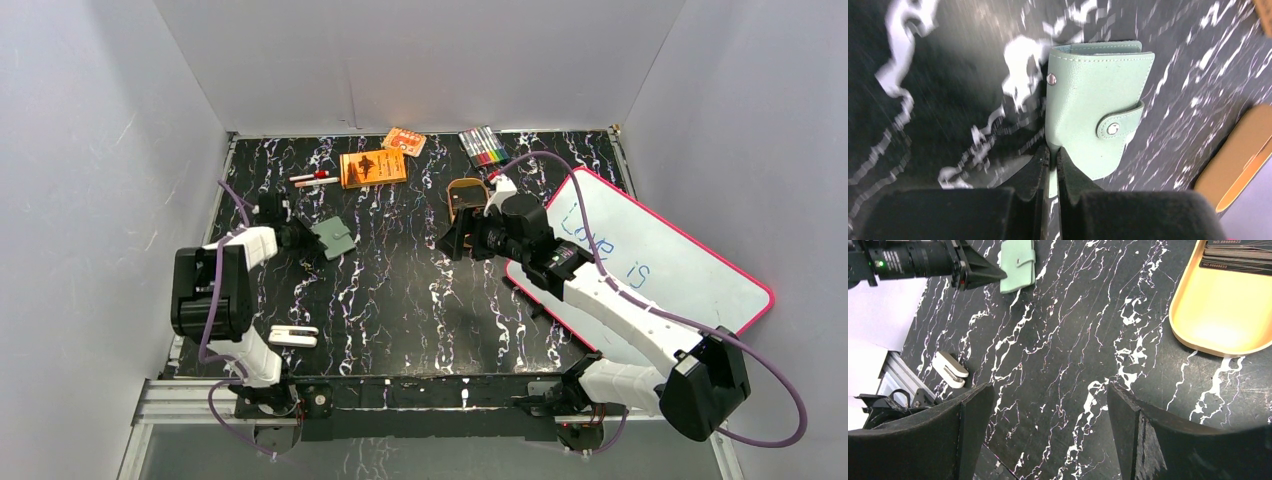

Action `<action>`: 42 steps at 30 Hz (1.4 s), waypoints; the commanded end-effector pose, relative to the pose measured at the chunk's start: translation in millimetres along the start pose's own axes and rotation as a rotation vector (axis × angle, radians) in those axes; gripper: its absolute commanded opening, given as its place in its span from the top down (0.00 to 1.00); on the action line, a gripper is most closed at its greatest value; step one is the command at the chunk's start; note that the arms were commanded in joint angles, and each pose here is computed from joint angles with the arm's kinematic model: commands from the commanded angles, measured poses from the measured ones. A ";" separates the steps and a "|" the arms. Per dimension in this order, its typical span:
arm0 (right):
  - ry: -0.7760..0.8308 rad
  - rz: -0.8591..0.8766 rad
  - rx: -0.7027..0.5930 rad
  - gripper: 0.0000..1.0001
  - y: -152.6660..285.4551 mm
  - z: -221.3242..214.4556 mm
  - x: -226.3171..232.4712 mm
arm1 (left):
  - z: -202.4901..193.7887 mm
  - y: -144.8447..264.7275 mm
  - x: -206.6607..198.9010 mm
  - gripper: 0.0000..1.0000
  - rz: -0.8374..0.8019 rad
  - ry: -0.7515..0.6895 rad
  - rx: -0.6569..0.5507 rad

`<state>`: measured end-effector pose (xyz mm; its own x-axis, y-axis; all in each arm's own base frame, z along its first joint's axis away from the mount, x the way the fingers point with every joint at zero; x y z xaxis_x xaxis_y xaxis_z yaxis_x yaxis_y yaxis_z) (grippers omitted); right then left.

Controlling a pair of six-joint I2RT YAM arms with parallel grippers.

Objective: Put the credit cards into the card holder
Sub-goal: Move the card holder to the center of the board, then open the card holder at the center of the board.

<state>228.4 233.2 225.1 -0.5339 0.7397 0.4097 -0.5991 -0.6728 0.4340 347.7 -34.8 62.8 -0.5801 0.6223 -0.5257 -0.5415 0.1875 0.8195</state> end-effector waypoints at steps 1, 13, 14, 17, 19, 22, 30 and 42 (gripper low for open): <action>0.013 0.021 -0.008 0.10 5.3 -6.8 4.0 | -56.7 18.0 5.2 1.00 0.003 -0.057 0.114; 0.126 -0.062 0.140 0.17 -6.5 -84.6 22.5 | -177.3 60.1 24.3 1.00 -0.086 -0.106 0.170; 0.142 -0.071 0.153 0.18 -10.0 -88.9 25.9 | -183.6 61.7 25.8 1.00 -0.088 -0.106 0.172; 0.189 -0.085 0.189 0.21 -24.0 -98.2 37.8 | -196.9 63.3 29.1 1.00 -0.089 -0.082 0.180; 0.215 -0.093 0.202 0.23 -36.2 -98.8 46.2 | -200.8 61.7 27.8 1.00 -0.108 -0.073 0.184; 0.271 -0.112 0.233 0.30 -55.4 -102.0 56.4 | -201.6 59.0 25.5 1.00 -0.109 -0.079 0.191; 0.357 -0.127 0.263 0.40 -85.9 -100.3 71.5 | -196.6 72.1 13.9 0.71 -0.157 -0.109 0.173; 0.362 -0.119 0.299 0.47 -110.1 -111.5 77.6 | -188.0 80.7 -3.0 0.71 -0.243 -0.112 0.122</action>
<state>180.6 352.1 104.6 -0.6764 0.7348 0.0506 -0.4726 -0.4857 0.7353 182.5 -159.4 84.6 -0.3848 0.6383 -0.6667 -0.5528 0.4191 0.7203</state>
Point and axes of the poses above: each gripper's point midway between its finger pads, its own y axis back along the fingers, its own x axis along the line the jaws close on, z = x × y, the point moved 5 cm from there along y, back along the fingers, and after that the axes turned 7 degrees about y, right-handed, at the moved point
